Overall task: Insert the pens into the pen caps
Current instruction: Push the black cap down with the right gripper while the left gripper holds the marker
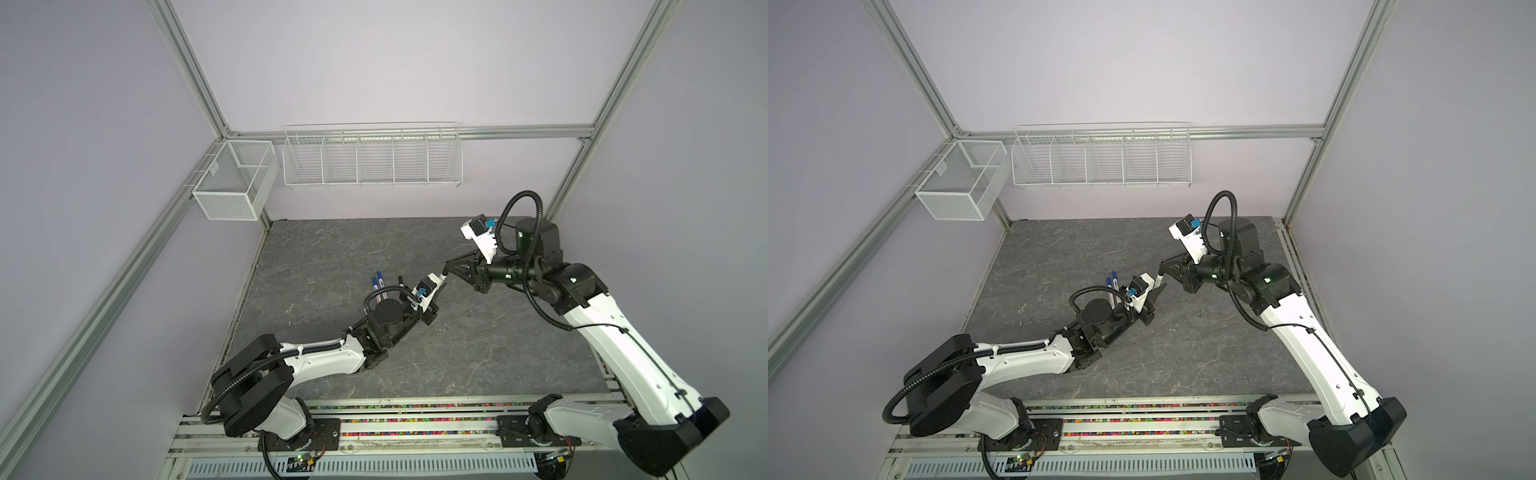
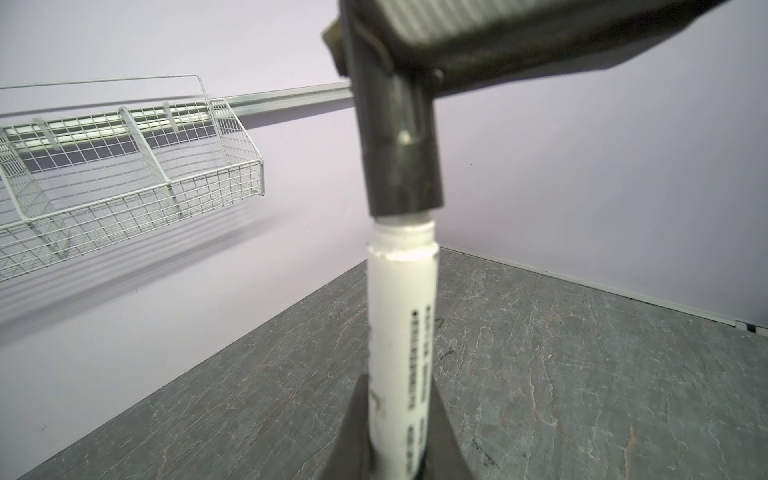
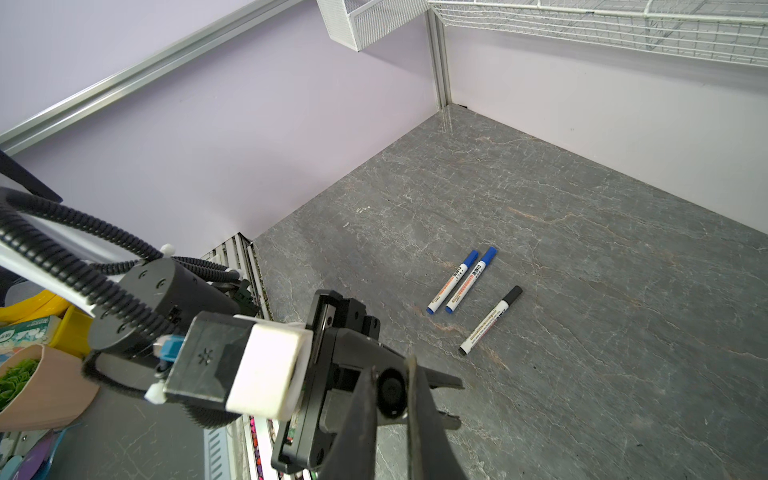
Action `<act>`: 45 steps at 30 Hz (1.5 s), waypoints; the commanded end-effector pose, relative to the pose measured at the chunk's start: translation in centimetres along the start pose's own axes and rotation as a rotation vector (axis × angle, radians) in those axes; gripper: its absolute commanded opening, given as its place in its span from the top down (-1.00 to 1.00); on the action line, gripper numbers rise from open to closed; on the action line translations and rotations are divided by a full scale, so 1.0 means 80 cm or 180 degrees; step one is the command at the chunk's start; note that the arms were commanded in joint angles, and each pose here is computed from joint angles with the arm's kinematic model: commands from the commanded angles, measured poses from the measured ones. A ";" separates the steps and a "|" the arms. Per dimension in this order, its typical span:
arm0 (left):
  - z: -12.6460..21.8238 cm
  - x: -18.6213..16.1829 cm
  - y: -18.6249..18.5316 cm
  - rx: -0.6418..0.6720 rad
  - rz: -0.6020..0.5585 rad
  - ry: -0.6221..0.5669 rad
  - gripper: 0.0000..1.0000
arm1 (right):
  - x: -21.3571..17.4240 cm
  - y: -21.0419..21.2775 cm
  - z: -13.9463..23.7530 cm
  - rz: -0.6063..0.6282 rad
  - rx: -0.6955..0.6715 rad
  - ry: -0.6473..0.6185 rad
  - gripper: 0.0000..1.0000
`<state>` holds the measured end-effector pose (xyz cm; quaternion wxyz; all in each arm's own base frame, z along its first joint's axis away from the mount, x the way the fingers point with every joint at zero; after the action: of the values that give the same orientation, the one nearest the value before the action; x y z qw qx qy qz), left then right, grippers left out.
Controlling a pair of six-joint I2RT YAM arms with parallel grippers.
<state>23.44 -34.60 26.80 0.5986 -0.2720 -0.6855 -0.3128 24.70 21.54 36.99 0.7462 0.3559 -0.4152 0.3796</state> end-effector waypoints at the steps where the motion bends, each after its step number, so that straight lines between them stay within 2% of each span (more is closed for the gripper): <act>1: -0.001 0.042 0.021 0.0285 0.0084 -0.0428 1.00 | -0.048 0.032 0.000 -0.0270 0.0413 0.0515 0.87; 4: -0.001 0.045 0.021 0.0277 0.0094 -0.0451 1.00 | -0.051 0.034 -0.002 -0.0301 0.0464 0.0535 0.84; 8: 0.001 0.049 0.020 0.0248 0.0067 -0.0480 1.00 | -0.054 0.028 -0.006 -0.0297 0.0342 0.0574 0.69; 11: 0.000 0.048 0.019 0.0226 0.0028 -0.0473 1.00 | -0.047 0.025 -0.005 -0.0263 0.0255 0.0544 0.51; 16: -0.001 0.043 0.018 0.0222 0.0017 -0.0455 1.00 | -0.035 0.019 0.002 -0.0189 0.0059 0.0434 0.07; 20: 0.000 0.038 0.019 0.0239 0.0055 -0.0456 1.00 | -0.032 0.015 0.005 -0.0134 -0.0058 0.0402 -0.08; 27: 0.000 0.020 0.017 0.0242 0.0107 -0.0354 1.00 | 0.006 0.016 0.017 0.0035 -0.0177 0.0038 -0.10; 34: -0.001 0.001 0.009 0.0194 0.0262 -0.0244 1.00 | 0.062 0.030 0.016 0.0187 0.0041 -0.0444 -0.12; 45: 0.000 0.010 -0.001 0.0107 0.0420 -0.0278 1.00 | 0.054 0.005 -0.045 0.0009 0.0022 -0.0183 0.01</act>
<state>23.50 -34.62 27.07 0.5956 -0.3058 -0.6958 -0.2599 27.01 25.57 39.70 0.7311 0.3679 -0.4366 0.3737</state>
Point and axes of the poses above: each gripper's point midway between its finger pads, its own z axis back along the fingers, its own y axis along the line the jaws close on, x = y × z, the point moved 4 cm from there along z, back along the fingers, and after that the axes turned 4 degrees about z, right-handed, at the moved point
